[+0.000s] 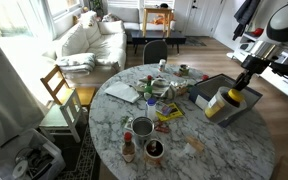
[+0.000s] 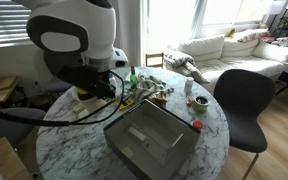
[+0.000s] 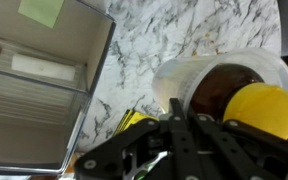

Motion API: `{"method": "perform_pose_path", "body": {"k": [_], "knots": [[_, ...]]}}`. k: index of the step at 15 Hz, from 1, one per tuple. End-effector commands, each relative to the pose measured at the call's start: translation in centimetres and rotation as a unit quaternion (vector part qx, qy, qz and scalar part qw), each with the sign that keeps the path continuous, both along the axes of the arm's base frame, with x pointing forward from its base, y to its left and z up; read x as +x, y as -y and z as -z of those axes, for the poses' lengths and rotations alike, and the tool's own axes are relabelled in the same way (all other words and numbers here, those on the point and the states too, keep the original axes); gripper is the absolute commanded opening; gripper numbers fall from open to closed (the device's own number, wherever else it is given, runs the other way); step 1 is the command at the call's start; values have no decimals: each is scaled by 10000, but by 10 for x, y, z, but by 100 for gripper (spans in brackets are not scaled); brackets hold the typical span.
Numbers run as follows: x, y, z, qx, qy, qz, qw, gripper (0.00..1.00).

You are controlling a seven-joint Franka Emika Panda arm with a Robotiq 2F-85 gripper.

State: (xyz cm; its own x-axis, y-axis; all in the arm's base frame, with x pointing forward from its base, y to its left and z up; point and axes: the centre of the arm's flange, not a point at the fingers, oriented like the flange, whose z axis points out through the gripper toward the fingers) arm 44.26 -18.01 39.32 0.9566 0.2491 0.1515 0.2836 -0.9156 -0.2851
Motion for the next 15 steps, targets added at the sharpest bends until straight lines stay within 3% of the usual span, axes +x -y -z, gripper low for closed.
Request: {"method": "perform_pose_path", "body": {"k": [1, 4, 8, 11, 15], "knots": [[0, 6, -8, 23, 77, 149, 9999, 5], [1, 10, -16, 16, 154, 362, 9992, 1], [-5, 55, -52, 176, 429, 1460, 9882, 1], [-9, 95, -74, 186, 560, 2196, 9738, 1], [-4, 134, -71, 273, 378, 3214, 9458, 1]]}}
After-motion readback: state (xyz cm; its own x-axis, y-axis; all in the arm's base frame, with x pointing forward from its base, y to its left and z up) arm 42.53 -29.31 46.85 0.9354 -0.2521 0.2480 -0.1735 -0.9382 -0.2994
